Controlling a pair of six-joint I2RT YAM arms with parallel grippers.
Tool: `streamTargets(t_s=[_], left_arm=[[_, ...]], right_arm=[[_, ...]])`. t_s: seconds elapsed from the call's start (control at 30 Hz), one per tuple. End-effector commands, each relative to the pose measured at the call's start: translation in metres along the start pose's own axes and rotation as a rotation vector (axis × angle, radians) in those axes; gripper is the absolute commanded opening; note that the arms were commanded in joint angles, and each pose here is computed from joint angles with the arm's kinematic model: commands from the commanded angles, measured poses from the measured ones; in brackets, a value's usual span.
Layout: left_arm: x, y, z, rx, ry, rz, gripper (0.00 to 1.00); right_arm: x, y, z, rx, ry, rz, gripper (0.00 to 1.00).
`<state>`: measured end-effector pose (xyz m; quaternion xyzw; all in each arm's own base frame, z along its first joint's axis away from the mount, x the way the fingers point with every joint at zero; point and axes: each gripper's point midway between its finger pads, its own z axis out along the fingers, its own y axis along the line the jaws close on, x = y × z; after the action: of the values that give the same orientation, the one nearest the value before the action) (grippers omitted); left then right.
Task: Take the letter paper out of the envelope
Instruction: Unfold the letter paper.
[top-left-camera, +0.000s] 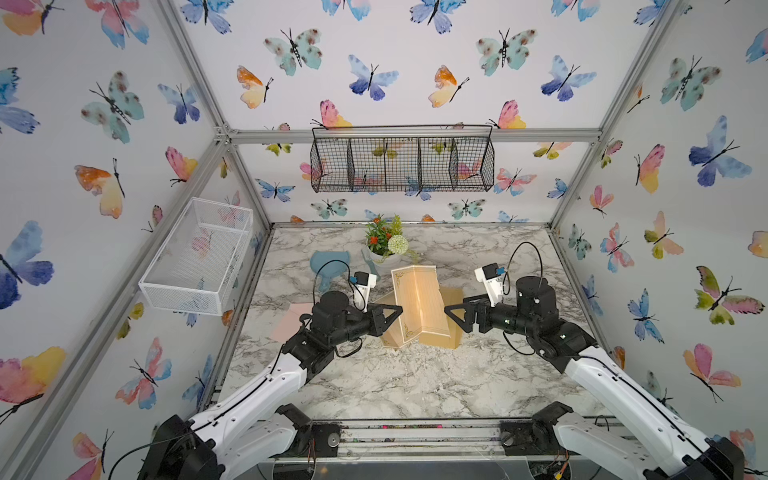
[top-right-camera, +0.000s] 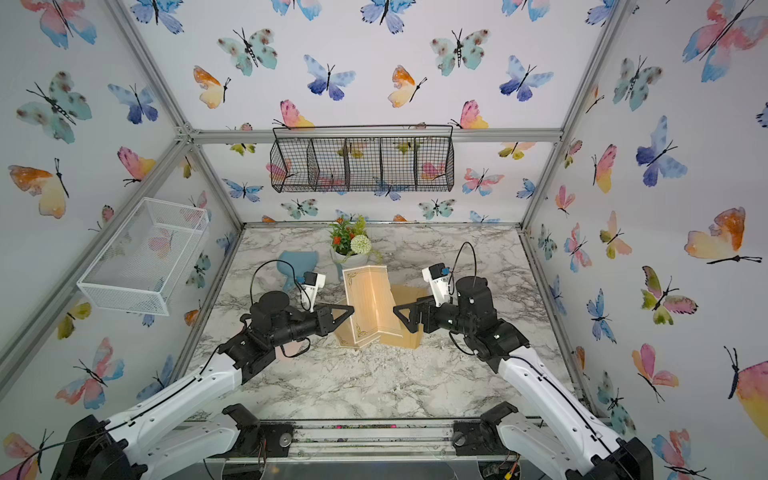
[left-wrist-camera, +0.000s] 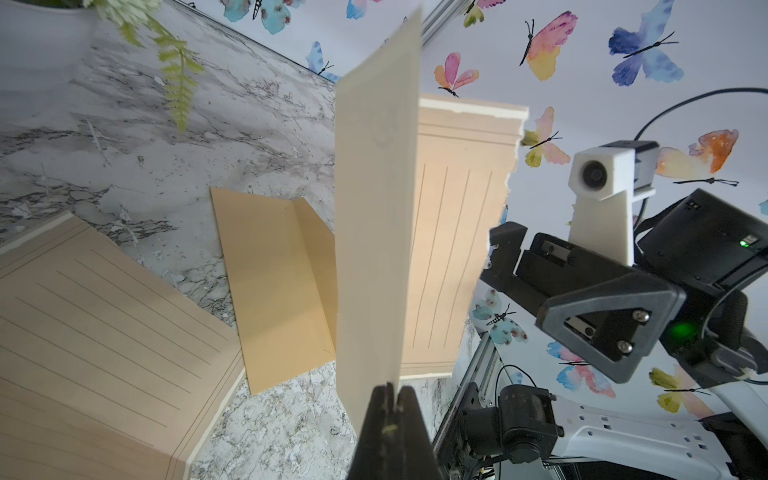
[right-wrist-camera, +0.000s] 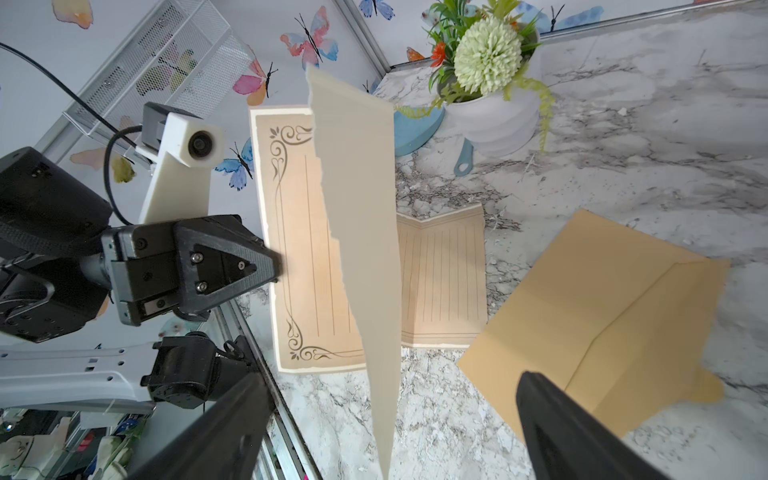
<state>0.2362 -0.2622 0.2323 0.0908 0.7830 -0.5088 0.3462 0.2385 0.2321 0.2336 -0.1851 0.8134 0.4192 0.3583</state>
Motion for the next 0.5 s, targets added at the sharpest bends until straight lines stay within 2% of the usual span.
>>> streamTargets(t_s=[0.0, 0.23, 0.33, 0.43, 0.47], left_arm=[[0.001, -0.005, 0.001, 0.025, 0.005, 0.013, 0.00], [0.001, -0.009, 0.003, 0.049, 0.001, 0.005, 0.00], [0.006, -0.019, 0.005, 0.094, 0.034, 0.009, 0.00], [0.008, -0.023, 0.005, 0.104, 0.039, 0.015, 0.00], [0.009, -0.025, 0.005, 0.107, 0.041, 0.016, 0.00]], right_arm=[[-0.005, 0.012, 0.004, -0.089, -0.012, -0.004, 0.96], [-0.006, 0.009, 0.008, -0.087, -0.019, -0.001, 0.94], [-0.002, 0.003, 0.017, -0.087, -0.002, 0.010, 0.92], [0.001, 0.000, 0.026, -0.103, 0.008, 0.022, 0.86], [0.001, 0.000, 0.028, -0.112, 0.009, 0.026, 0.79]])
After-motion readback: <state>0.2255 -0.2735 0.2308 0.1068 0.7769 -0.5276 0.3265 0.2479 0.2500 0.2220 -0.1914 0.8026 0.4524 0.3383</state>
